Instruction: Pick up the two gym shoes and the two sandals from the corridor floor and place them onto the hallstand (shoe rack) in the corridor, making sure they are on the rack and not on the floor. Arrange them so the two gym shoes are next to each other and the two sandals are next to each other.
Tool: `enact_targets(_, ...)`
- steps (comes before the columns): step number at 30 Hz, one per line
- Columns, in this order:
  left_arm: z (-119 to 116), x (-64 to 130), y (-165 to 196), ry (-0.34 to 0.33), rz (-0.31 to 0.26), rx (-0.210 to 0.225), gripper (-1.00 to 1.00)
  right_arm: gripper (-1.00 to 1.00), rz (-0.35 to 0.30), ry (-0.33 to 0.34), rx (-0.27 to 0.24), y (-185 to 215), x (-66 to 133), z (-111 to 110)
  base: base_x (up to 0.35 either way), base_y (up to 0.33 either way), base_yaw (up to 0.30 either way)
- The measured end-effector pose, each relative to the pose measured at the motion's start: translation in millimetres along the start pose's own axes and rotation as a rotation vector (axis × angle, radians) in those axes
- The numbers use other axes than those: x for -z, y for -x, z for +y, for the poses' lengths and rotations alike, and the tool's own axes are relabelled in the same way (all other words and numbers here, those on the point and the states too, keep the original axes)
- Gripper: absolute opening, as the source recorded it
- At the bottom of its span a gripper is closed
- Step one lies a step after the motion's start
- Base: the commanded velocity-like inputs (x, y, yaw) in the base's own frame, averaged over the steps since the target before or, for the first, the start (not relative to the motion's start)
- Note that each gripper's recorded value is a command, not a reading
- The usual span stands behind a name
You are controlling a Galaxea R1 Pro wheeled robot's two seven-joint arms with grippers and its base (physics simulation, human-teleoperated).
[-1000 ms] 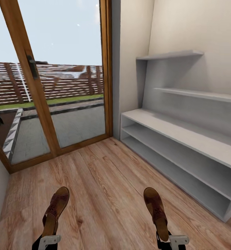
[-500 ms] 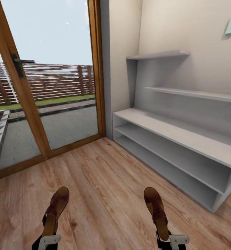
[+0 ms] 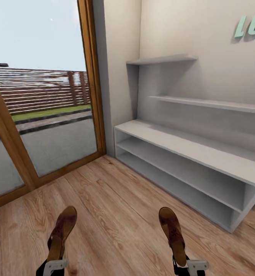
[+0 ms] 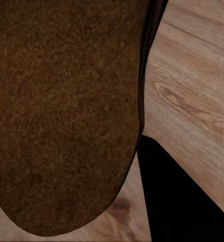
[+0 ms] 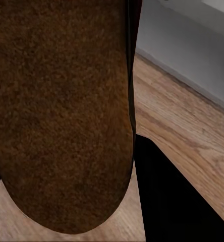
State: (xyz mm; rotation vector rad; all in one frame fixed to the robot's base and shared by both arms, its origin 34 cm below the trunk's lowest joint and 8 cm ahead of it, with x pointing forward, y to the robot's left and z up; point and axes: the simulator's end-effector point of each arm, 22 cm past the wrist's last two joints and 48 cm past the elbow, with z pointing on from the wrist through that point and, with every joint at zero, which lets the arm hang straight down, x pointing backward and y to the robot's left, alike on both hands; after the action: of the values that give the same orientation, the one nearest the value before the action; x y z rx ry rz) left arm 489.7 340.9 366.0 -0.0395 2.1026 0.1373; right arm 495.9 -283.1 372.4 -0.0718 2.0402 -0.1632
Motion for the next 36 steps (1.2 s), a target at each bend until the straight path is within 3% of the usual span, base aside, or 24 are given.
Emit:
enact_targets(10,-0.6,0.0,0.0,0.0,0.0,0.001,-1.0,-1.0,-0.001,0.001,0.0,0.5,-0.2,0.3,0.278,0.234,-0.022)
enact_targets(36,-1.0,0.4,-10.8,-0.001,0.024,-0.001,-1.0,-1.0,0.023,0.004,0.001,-10.1,0.7,1.5,0.295,0.199,-0.213)
